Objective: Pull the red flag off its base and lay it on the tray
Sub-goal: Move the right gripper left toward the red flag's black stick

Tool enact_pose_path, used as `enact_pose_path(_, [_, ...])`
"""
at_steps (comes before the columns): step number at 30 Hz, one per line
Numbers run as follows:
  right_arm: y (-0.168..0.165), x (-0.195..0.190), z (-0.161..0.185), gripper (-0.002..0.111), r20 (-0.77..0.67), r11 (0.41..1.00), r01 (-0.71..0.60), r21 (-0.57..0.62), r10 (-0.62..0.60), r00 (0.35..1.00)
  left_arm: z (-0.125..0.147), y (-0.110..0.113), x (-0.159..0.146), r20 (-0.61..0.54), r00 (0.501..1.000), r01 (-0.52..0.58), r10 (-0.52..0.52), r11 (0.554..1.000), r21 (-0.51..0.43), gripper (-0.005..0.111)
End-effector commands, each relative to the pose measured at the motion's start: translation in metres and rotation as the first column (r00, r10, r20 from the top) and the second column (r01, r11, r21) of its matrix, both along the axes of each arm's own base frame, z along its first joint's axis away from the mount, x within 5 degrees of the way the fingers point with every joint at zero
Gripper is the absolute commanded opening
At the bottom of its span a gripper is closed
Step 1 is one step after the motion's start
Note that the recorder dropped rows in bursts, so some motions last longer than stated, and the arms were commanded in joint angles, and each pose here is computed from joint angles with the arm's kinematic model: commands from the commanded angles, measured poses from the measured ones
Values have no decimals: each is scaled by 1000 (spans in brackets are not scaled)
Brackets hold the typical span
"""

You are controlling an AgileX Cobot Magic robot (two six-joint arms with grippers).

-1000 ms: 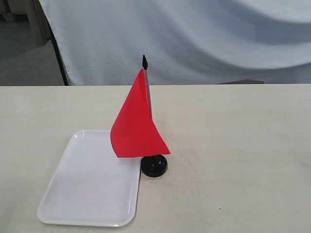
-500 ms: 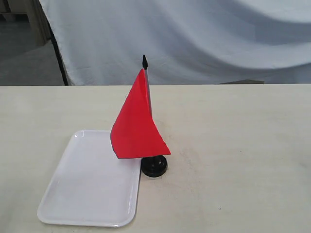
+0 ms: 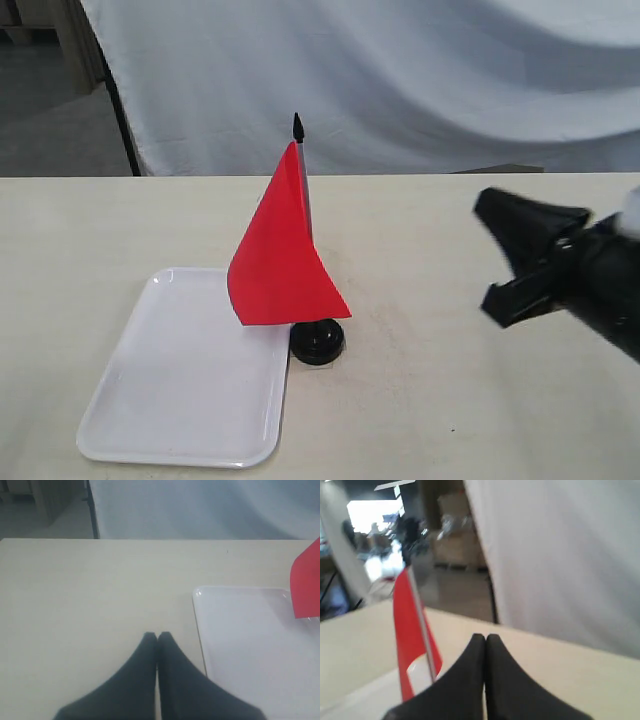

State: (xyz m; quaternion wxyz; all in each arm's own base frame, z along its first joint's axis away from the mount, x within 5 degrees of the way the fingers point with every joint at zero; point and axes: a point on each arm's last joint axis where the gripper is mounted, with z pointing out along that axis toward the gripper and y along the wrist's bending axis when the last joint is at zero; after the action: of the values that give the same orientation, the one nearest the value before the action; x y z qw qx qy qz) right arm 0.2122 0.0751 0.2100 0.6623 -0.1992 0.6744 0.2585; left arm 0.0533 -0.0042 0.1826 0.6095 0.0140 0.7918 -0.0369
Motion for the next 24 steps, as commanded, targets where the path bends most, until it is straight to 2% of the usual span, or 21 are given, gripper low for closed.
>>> enact_pose_path(1, [26, 36, -40, -1, -91, 952, -284, -112, 275, 957, 0, 0, 0, 3, 1000, 7, -7, 1000, 1, 0])
enact_pose_path(5, [38, 60, -79, -1, -153, 900, -426, -90, 410, 899, 0, 0, 0, 3, 1000, 7, -7, 1000, 1, 0])
enact_pose_path(11, [42, 77, -111, 0, -218, 890, -451, -75, 426, 878, 0, 0, 0, 3, 1000, 7, -7, 1000, 1, 0])
enact_pose_path(13, [41, 78, -113, 6, -226, 897, -436, -67, 412, 883, 0, 0, 0, 3, 1000, 7, -7, 1000, 1, 0])
enact_pose_path(15, [41, 78, -113, 22, -225, 898, -434, -67, 410, 884, 0, 0, 0, 3, 1000, 7, -7, 1000, 1, 0])
enact_pose_path(16, [41, 78, -113, 34, -224, 898, -434, -68, 410, 884, 0, 0, 0, 3, 1000, 7, -7, 1000, 1, 0])
enact_pose_path(20, [42, 78, -113, 101, -224, 895, -440, -69, 416, 881, 0, 0, 0, 3, 1000, 7, -7, 1000, 1, 0])
enact_pose_path(21, [42, 76, -113, 104, -223, 887, -455, -76, 429, 875, 0, 0, 0, 3, 1000, 7, -7, 1000, 1, 0])
enact_pose_path(24, [46, 75, -113, 105, -220, 876, -475, -80, 449, 866, 0, 0, 0, 3, 1000, 7, -7, 1000, 1, 0])
